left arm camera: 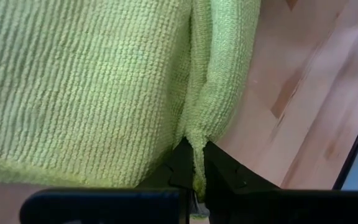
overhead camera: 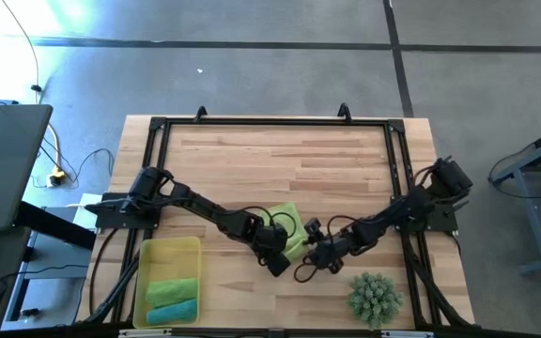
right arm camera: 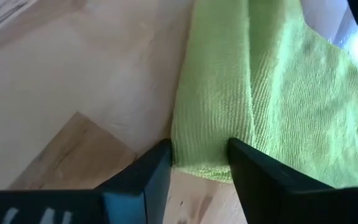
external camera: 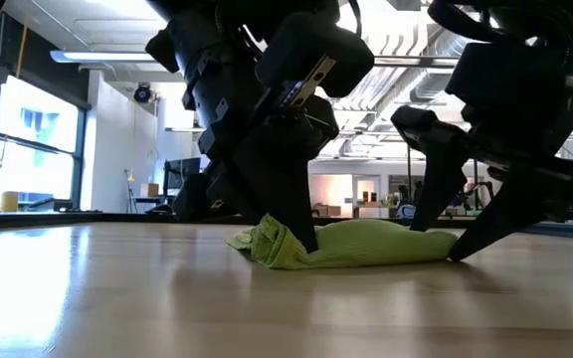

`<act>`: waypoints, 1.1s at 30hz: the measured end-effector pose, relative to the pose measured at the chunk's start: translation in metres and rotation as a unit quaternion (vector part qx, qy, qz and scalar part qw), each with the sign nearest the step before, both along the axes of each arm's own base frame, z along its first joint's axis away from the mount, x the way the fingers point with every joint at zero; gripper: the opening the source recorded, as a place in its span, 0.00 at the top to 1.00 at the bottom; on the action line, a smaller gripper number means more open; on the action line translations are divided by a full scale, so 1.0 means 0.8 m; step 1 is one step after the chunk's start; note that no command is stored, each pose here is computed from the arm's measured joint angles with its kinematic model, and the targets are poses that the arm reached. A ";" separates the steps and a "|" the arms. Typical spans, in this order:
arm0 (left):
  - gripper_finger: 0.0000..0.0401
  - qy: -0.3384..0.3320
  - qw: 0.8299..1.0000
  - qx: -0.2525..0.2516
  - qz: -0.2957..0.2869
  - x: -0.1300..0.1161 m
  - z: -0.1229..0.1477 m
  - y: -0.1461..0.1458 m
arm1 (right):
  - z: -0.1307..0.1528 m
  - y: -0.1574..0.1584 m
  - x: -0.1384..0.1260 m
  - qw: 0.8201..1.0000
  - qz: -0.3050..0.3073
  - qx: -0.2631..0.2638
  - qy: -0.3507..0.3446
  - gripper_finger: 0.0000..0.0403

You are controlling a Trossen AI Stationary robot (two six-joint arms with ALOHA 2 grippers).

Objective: Roll microfiber towels into tight, uniform cylinder then place into a basket
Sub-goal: Roll the light green microfiber towel

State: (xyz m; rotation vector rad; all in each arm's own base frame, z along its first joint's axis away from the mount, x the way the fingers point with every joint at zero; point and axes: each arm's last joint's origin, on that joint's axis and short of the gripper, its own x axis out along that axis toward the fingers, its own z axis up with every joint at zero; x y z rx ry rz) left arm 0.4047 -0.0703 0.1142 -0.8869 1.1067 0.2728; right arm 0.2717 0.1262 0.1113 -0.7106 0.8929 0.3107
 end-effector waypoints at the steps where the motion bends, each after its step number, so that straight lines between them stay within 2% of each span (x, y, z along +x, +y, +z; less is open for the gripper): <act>1: 0.97 -0.003 1.000 -0.001 -0.003 0.001 0.000 0.000 | -0.003 -0.001 0.001 1.000 -0.006 0.003 0.003 0.62; 6: 0.97 -0.012 1.000 -0.002 -0.019 0.002 0.001 -0.001 | -0.008 -0.001 0.001 0.999 -0.043 0.024 0.009 0.70; 14: 0.87 -0.020 0.998 0.014 -0.051 -0.001 0.011 0.003 | -0.010 -0.001 -0.001 0.997 -0.056 0.056 0.025 0.98; 22: 0.77 -0.059 0.983 0.071 -0.158 -0.008 0.042 0.016 | -0.012 -0.004 -0.001 0.992 -0.076 0.094 0.044 0.99; 25: 0.77 -0.087 0.968 0.096 -0.216 -0.010 0.053 0.013 | -0.011 -0.008 0.001 0.986 -0.092 0.125 0.054 0.99; 29: 0.76 -0.116 0.939 0.133 -0.294 -0.012 0.059 -0.004 | -0.010 -0.015 0.005 0.978 -0.109 0.167 0.068 0.99; 33: 0.73 -0.131 0.927 0.164 -0.312 -0.014 0.061 -0.025 | -0.010 -0.024 0.009 0.968 -0.120 0.205 0.080 0.99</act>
